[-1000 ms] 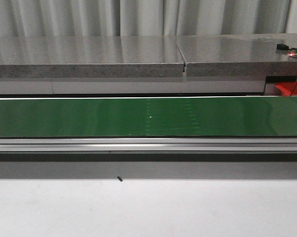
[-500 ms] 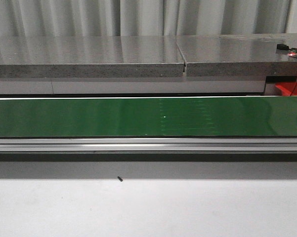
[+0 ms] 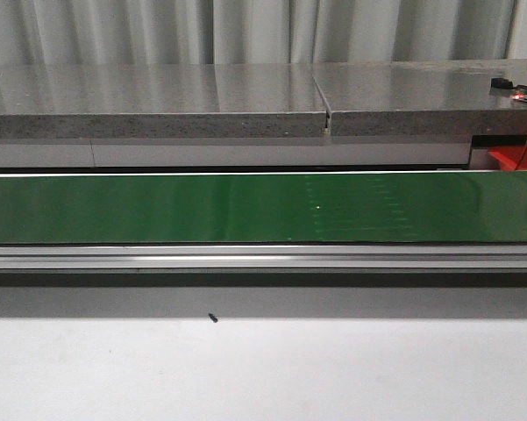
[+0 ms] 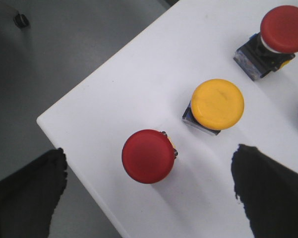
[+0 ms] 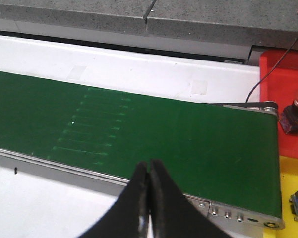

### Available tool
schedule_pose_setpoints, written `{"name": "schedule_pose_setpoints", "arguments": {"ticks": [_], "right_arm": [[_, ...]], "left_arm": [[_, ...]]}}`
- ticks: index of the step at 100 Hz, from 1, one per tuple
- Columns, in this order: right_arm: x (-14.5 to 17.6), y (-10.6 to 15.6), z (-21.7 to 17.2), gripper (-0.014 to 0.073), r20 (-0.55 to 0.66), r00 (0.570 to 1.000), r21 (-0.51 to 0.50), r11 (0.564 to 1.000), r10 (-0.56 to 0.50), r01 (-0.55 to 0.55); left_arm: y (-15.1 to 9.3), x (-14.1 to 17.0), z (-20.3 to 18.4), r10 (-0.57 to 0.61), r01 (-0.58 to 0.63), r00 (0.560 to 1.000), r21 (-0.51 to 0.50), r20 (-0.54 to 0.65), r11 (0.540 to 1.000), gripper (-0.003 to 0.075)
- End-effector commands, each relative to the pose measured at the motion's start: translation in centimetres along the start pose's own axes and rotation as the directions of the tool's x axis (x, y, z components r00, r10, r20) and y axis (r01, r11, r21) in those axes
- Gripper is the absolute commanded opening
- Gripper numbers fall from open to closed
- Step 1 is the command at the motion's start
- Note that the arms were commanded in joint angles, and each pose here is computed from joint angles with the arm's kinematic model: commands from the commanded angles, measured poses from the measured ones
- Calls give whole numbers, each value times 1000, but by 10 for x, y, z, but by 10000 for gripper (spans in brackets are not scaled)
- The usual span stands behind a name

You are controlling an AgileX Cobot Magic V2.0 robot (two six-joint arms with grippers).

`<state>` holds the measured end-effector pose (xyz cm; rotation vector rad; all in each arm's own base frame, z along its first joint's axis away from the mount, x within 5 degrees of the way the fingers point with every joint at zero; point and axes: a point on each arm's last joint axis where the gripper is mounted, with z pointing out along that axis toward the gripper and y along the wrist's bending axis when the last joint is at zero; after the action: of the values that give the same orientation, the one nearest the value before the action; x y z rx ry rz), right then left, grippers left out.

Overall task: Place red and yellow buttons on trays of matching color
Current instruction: 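Move the left gripper over the next red button on the table, then grasp the red push-button with the left gripper and lift it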

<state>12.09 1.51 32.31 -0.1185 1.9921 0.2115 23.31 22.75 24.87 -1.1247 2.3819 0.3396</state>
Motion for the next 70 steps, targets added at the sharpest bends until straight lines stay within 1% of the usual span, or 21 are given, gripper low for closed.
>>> {"name": "schedule_pose_setpoints", "arguments": {"ticks": [1,54,70], "right_arm": [[-12,0,-4,-68,78,997,13,1000,5,-6],[-12,0,-4,-68,78,997,13,1000,5,-6],[-12,0,-4,-68,78,997,13,1000,5,-6]], "left_arm": [[0,-14,-10,-10,9,996,9,90,1000,637],[-3,-7,36,6,-6,1000,-3,-18,1000,637],[-4,-5,43,8,-8,1000,-2,-27,1000,637]]}}
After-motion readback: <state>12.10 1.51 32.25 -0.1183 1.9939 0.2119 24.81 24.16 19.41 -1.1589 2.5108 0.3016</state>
